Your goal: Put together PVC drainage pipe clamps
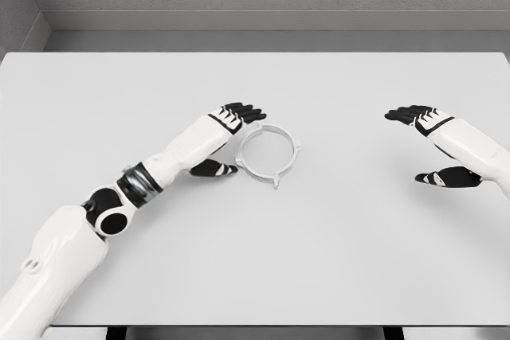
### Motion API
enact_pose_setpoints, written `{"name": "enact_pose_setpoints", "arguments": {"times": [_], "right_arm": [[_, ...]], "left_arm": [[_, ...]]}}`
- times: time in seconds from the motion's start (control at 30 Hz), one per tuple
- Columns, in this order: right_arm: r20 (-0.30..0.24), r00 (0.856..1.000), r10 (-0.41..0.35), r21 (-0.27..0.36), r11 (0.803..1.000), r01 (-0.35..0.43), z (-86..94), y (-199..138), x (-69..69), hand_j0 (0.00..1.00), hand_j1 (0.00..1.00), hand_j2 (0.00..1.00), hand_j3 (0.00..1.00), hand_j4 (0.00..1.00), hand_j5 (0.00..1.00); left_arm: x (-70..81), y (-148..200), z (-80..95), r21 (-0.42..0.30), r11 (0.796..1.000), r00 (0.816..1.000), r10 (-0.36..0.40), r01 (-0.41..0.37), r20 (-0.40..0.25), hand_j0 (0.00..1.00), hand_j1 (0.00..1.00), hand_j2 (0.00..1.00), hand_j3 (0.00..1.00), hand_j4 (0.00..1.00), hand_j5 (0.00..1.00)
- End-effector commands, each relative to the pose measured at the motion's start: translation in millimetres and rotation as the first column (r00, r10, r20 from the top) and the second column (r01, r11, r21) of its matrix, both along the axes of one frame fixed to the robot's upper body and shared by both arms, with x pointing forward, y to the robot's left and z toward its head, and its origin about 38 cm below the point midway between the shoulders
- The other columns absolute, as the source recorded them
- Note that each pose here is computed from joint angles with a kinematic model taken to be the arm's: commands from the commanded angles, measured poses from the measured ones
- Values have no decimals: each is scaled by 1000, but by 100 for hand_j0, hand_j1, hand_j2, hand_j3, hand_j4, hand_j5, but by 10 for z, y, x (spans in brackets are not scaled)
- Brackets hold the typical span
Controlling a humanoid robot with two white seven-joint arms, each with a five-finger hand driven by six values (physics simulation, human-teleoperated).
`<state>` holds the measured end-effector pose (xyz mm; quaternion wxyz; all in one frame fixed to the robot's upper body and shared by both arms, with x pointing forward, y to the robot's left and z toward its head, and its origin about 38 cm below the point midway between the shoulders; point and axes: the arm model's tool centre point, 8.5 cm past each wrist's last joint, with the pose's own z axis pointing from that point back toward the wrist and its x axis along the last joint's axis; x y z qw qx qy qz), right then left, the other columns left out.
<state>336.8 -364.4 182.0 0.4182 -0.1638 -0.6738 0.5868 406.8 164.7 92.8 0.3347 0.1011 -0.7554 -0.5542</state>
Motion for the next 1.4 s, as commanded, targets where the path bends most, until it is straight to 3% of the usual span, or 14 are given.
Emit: {"name": "enact_pose_setpoints", "arguments": {"times": [0.0, 1.37], "right_arm": [[1, 1000, -1, 8, 1000, 1, 13, -2, 4, 100, 100, 100, 100, 100, 100], [1, 1000, -4, 6, 1000, 4, 12, -16, 1, 100, 100, 100, 100, 100, 100]], "left_arm": [[3, -7, -12, -8, 1000, 1000, 2, -2, -6, 100, 100, 100, 100, 100, 100], [49, -133, -73, -6, 1000, 1000, 4, -4, -16, 100, 100, 100, 100, 100, 100]]}}
